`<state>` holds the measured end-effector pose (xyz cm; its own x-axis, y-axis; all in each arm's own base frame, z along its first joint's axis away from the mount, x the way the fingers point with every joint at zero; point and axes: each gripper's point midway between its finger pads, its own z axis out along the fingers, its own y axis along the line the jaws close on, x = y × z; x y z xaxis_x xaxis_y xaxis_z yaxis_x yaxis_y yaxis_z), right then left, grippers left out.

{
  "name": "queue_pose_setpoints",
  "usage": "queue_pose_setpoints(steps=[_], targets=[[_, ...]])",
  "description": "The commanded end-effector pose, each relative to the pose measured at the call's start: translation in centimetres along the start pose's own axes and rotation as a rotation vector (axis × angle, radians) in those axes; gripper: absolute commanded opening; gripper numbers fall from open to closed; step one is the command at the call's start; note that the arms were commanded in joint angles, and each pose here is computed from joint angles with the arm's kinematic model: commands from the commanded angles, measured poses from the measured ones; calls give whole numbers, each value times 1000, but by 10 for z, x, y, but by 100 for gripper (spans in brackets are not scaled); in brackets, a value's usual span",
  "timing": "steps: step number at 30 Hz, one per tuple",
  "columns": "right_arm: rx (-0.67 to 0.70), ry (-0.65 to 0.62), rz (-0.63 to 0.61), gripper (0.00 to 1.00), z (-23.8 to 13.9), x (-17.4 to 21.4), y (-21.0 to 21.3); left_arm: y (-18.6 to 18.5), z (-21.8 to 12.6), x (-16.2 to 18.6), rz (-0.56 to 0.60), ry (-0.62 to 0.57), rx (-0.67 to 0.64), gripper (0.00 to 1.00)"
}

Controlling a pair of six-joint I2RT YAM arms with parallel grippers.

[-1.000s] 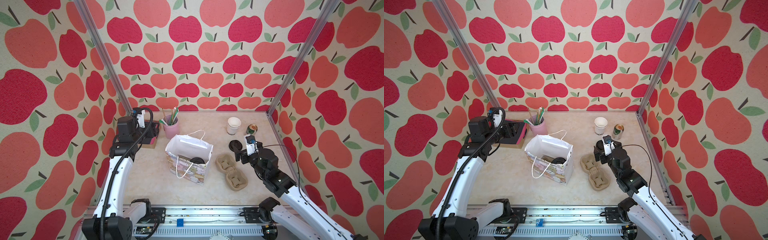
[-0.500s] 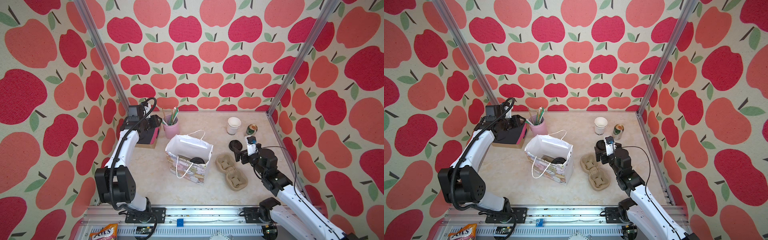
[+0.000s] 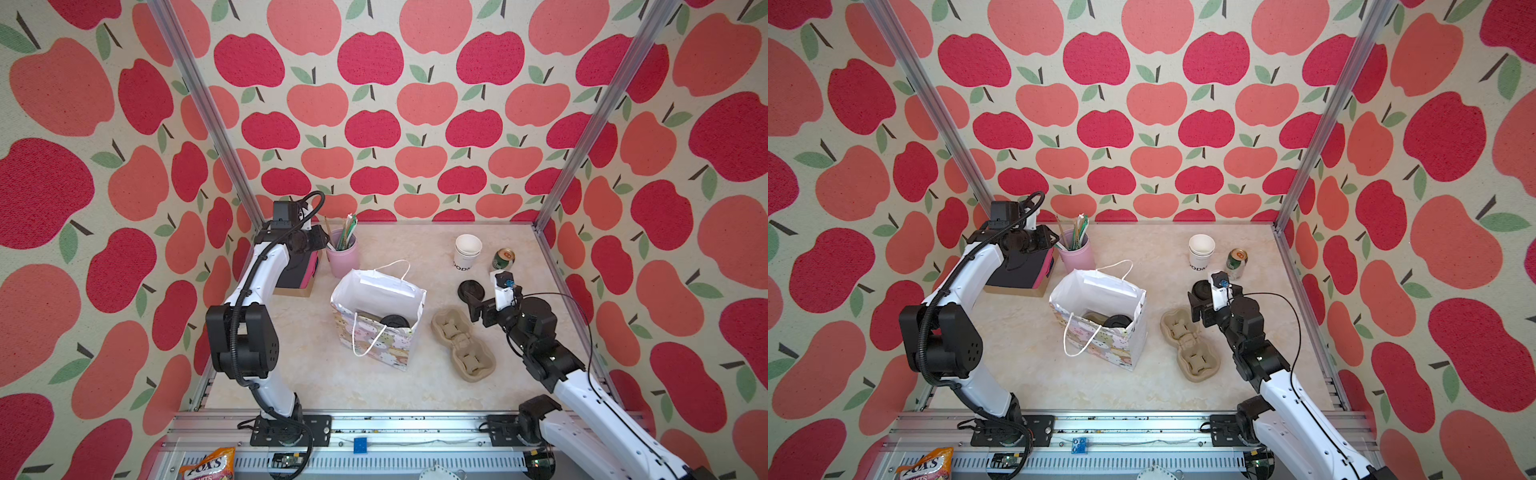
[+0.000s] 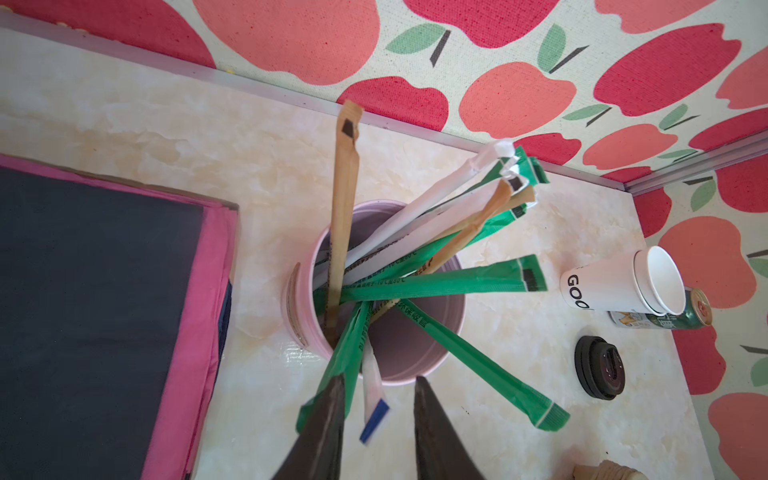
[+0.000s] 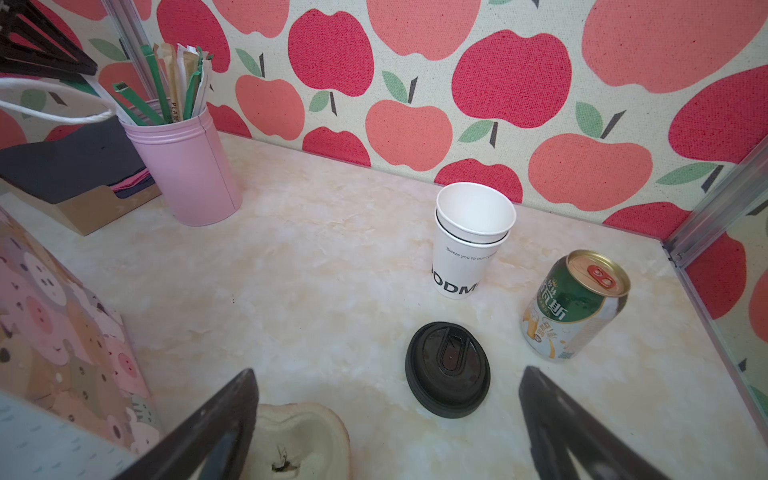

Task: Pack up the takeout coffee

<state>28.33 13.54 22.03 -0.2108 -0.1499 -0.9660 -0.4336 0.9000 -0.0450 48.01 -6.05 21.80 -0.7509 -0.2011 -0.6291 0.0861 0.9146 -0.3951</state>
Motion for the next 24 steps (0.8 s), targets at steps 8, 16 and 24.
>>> queue_pose_setpoints(steps=[8,16,24], targets=[[-11,-12,24,99,-1,2,1,-1,-11,-12,38,-25,-41,0],[-12,-8,26,99,-1,3,1,-28,-57,-31,113,-114,-39,0],[-13,-5,28,99,-2,3,1,-51,-122,-43,177,-215,-73,0]])
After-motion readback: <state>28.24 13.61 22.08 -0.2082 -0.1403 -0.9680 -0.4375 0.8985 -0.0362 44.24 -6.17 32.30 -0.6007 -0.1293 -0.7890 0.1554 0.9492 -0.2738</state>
